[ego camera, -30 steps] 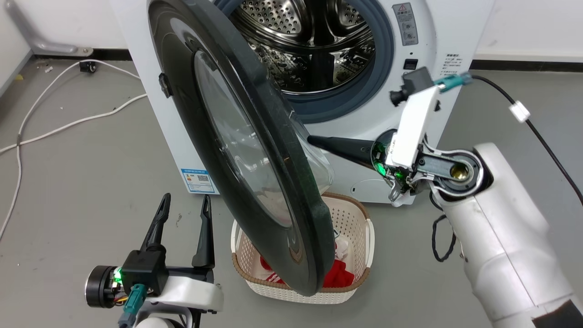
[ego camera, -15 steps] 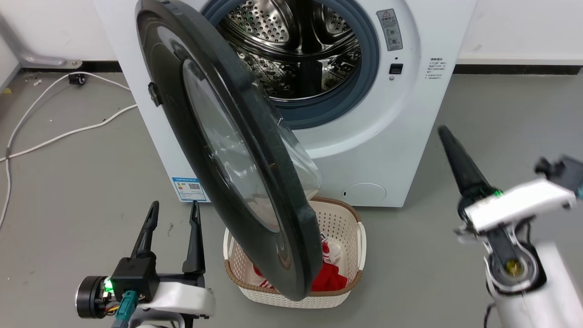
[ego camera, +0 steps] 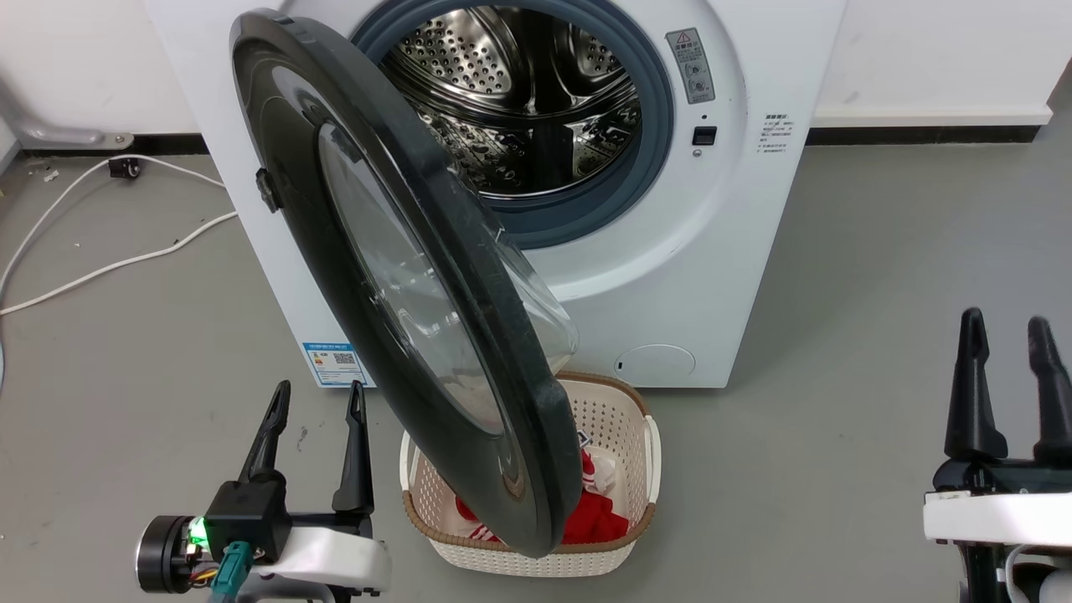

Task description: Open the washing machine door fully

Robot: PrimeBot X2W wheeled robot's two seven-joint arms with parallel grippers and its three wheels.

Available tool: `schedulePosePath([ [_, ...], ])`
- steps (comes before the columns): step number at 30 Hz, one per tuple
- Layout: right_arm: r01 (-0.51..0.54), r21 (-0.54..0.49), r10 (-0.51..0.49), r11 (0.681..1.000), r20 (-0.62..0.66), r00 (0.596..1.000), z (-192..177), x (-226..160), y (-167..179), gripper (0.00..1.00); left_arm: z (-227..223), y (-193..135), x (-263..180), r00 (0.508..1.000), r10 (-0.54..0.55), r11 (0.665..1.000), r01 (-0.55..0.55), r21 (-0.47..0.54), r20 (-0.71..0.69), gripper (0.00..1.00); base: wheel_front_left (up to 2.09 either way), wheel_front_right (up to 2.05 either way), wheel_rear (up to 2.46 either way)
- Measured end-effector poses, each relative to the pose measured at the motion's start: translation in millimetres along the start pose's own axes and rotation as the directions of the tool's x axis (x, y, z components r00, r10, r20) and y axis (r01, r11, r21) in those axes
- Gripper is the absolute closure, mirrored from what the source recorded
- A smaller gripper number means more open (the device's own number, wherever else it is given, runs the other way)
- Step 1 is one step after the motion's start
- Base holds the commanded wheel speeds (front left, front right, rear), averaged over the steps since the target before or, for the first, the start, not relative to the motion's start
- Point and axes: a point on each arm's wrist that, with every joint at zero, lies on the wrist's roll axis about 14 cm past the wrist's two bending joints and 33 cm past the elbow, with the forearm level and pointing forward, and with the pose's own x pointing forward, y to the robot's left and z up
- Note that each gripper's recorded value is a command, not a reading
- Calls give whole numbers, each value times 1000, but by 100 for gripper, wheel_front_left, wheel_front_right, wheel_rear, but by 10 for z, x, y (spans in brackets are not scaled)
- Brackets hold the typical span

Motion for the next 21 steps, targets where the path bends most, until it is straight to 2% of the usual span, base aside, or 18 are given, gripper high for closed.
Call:
schedulePosePath([
  [3, -68, -178, 79, 982, 54, 995, 211, 19, 189, 0, 4, 3, 0, 1000, -2, 1000, 2, 2, 1, 0, 0, 0, 0],
  [5, -118, -280, 136, 953, 45, 990, 222, -5, 337, 0, 8, 13, -3, 1000, 1, 1000, -1, 5, 2, 0, 0, 0, 0],
  [9, -196, -387, 195, 901, -41, 980, 4, -124, 502, 0, 18, 54, -10, 1000, 12, 1000, -12, 13, 5, 0, 0, 0, 0],
  [15, -197, -360, 133, 912, -195, 972, -455, -317, 302, 0, 21, 86, -26, 1000, 22, 1000, -22, 15, 5, 0, 0, 0, 0],
  [21, -161, -342, 97, 926, -197, 976, -472, -312, 194, 0, 4, 79, -21, 1000, 20, 1000, -20, 14, 0, 0, 0, 0, 0],
])
